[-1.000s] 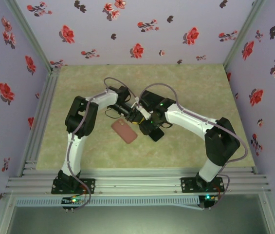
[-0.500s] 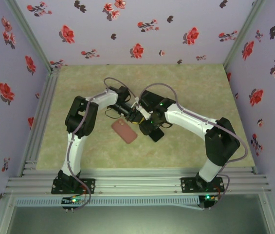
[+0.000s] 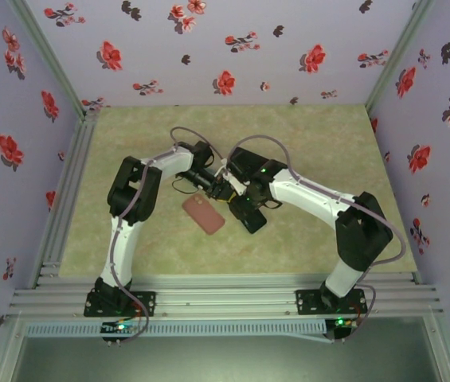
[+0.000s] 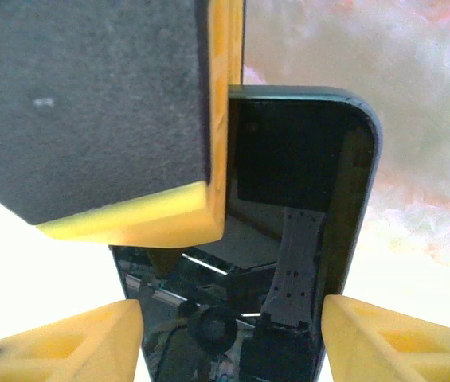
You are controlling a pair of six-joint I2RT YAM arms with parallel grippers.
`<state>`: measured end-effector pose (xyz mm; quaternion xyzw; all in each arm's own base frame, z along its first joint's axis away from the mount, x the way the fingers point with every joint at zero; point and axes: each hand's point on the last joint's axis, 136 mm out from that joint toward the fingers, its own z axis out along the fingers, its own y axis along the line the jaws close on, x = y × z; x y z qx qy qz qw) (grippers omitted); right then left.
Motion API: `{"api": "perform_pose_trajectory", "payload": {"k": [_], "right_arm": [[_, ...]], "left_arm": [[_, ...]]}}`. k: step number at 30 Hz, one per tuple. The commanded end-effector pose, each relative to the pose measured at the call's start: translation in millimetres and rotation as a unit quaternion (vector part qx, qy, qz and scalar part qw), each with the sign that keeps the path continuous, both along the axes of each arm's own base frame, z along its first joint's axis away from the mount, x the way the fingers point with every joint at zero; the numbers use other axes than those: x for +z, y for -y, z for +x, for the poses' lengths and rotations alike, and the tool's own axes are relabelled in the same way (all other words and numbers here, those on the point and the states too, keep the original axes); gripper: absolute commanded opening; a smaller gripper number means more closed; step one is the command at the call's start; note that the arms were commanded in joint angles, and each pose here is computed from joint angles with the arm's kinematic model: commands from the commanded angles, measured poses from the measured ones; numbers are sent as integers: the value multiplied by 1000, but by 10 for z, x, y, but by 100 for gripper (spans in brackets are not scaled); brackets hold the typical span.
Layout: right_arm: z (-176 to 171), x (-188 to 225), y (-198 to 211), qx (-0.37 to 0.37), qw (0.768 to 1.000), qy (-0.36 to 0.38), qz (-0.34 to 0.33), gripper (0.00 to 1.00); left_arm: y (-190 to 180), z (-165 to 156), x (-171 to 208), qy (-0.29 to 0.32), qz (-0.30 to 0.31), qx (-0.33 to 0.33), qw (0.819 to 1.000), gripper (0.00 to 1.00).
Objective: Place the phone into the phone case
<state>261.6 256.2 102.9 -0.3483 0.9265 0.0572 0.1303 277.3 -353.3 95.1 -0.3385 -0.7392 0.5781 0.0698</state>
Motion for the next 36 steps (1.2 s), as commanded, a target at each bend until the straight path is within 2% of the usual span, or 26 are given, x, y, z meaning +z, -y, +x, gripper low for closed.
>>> {"api": "perform_pose_trajectory", "payload": {"k": [1,3,7,15,18,23,29,33,36], "right_arm": [[38,206,33,-17,999,28,21,65],[64,278,82,-44,998,33,42,69],[135,433,229,-108,988,38,101,71],[212,560,494,-210,949,24,233,73],[249,541,533,-239,928,14,284,73],[329,530,511,-264,893,-2,363,74],[505,564,547,-288,845,-6,451,74],[600,594,523,-286,831,-3,477,75],[627,618,452,-275,824,-12,495,74]], "left_arm": [[55,75,196,8,-35,17,999,0],[46,177,186,24,-27,44,998,0],[-1,464,261,37,-33,118,992,0],[-176,846,517,55,-67,233,969,0],[-194,929,669,40,-95,259,960,0],[-212,976,971,26,-148,285,947,0],[-311,928,1136,19,-152,308,939,0],[-343,851,1096,-13,-126,307,943,0],[-391,760,1152,-10,-130,306,943,0]]}}
